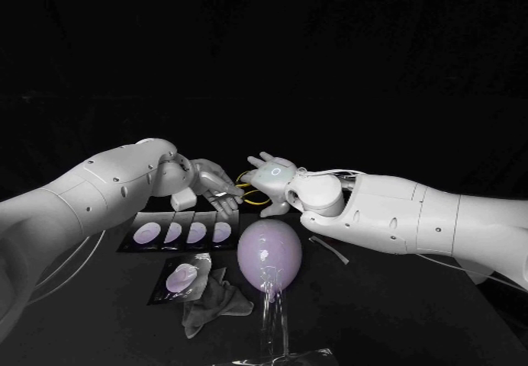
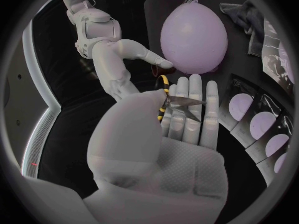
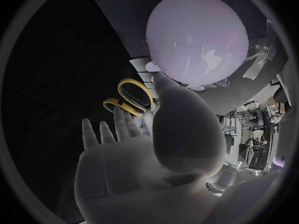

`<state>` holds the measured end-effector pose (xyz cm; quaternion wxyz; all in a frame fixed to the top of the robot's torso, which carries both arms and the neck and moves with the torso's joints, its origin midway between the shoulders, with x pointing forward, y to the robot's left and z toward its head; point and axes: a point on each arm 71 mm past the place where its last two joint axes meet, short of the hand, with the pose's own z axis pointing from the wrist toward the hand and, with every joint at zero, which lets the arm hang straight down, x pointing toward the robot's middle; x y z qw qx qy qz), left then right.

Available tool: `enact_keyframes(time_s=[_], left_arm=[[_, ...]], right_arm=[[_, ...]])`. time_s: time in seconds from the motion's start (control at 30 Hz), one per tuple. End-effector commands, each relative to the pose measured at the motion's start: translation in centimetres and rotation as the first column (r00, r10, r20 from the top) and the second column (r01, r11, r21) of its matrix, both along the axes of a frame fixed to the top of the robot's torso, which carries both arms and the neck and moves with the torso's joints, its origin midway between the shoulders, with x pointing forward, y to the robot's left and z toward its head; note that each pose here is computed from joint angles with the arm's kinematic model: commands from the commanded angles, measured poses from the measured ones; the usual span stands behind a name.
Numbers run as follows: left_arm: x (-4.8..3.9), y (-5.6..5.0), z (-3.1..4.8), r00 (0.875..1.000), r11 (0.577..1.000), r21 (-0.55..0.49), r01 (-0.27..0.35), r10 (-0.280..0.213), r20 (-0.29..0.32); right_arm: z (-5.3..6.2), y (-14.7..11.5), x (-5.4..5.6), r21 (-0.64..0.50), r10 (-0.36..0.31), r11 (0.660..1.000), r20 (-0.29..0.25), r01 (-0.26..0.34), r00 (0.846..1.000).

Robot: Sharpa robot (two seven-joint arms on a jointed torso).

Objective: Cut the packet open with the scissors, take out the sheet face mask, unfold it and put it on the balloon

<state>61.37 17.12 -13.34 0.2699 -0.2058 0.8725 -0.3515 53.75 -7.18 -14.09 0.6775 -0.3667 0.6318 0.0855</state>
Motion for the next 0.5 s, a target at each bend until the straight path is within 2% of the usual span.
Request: enact_keyframes(time_s=[0.03,0.33,0.5], left_arm=[[-0.07,-0.1,0.12,1.0,1.0,-0.006,0.004,-0.004,-0.012],[-0.02,0.4,0.09,1.0,1.0,0.008,-0.003,0.003,-0.009],[0.02,0.6,0.08,1.0,1.0,0.011,-0.009,0.009,-0.007]], right_arm=[[0.6,-0.2,-0.4,0.085,0.039,0.996,0.028,-0.041,0.999],[1.9,-1.9,-0.7,0.316,0.075,0.946,0.017,-0.076,0.997],[2.3,-2.8,-0.8,0.371,0.079,0.926,-0.014,-0.068,0.997]])
